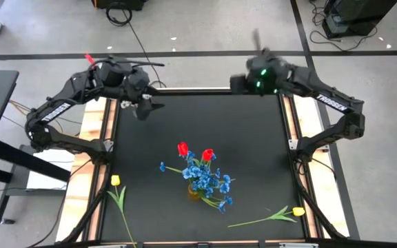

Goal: Sort flowers into vase by color
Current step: Put the right yellow flower into the transparent vase

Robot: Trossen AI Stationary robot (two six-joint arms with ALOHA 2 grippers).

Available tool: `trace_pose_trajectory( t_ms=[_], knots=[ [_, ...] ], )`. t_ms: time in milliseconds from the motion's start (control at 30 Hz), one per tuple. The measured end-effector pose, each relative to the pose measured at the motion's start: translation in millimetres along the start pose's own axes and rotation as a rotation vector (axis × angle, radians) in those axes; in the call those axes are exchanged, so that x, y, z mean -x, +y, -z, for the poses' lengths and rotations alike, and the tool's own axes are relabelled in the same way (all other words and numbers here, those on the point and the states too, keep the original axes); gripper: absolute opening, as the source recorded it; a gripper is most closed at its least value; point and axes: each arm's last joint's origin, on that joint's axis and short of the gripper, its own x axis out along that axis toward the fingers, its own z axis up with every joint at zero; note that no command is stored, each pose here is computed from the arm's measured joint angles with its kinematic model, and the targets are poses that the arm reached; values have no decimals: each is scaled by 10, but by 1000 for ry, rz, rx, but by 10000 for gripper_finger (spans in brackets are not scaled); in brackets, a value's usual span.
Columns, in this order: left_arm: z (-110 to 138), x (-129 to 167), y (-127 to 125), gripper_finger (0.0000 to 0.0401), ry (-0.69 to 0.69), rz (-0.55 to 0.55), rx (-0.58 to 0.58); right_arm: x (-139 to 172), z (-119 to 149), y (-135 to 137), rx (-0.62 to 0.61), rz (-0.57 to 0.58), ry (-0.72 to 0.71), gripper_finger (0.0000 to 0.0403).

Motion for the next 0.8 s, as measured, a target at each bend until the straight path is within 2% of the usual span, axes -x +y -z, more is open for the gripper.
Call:
trace_pose_trajectory(
  t_ms=[133, 200, 367, 600, 700, 800],
  knots=[
    [21, 9, 9, 317, 17, -28, 3, -31, 418, 55, -32, 145, 260, 43],
    [47, -1, 25, 317, 46, -65, 0, -14, 677, 121, -48, 228, 343, 43],
    [248, -265, 58, 317, 169, -108, 41, -18, 1378, 303, -64, 285, 502, 48],
    [624, -610, -31, 317, 318, -94, 147, -32, 2110, 247, -142, 393, 677, 82],
    [705, -720, -112, 317, 312, -69, 183, 33, 2406, 210, -157, 419, 764, 104],
    [739, -763, -190, 317, 308, -45, 195, 141, 2658, 148, -192, 488, 792, 126]
  ],
)
